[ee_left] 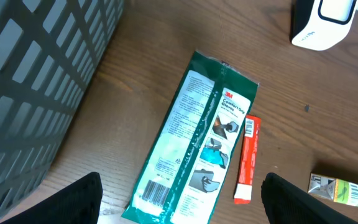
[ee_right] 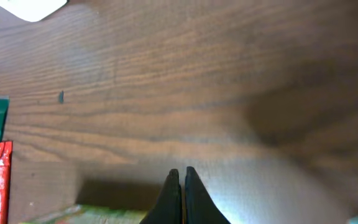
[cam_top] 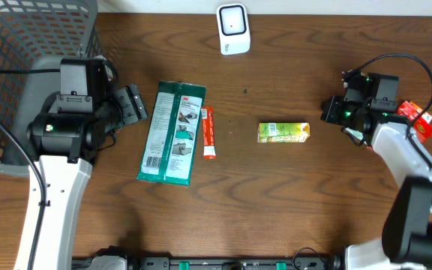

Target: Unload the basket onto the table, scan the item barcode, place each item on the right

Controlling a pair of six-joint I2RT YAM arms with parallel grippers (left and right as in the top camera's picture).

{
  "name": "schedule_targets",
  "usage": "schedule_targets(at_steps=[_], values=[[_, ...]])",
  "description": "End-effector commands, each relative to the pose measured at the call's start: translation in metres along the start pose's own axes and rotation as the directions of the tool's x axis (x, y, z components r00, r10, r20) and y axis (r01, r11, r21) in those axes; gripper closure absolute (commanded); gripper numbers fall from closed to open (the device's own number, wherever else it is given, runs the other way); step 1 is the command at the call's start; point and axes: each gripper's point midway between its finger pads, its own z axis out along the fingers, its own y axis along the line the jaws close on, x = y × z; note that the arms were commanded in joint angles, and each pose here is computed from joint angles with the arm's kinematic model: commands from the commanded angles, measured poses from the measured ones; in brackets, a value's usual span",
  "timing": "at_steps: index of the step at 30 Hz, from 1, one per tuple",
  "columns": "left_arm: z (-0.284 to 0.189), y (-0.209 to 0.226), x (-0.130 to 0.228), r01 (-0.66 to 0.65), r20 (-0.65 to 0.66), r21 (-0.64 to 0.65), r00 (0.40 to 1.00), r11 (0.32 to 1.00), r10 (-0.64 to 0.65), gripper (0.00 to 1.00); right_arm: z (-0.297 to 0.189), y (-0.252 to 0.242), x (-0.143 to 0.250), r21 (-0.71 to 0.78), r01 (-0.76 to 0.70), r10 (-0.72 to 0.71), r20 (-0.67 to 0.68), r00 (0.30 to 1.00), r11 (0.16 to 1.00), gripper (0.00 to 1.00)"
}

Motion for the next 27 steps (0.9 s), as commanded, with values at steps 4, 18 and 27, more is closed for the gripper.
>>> schedule_targets(at_steps=[4,18,27], values=[[-0.005,0.000,-0.006,0.003,0.020,0.000,1.000,1.000,-0.003,0.18,0.021,0.018,0.017,-0.249,-0.019,0.002,-0.068,0.998,0.968,0.99],[-0.005,0.000,-0.006,0.003,0.020,0.000,1.000,1.000,-0.003,0.18,0.027,0.022,0.060,-0.297,-0.171,0.097,-0.249,0.964,0.940,0.99],[-0.005,0.000,-0.006,0.003,0.020,0.000,1.000,1.000,-0.003,0.17,0.017,0.024,0.095,-0.239,-0.291,0.178,-0.404,0.897,0.926,0.99]])
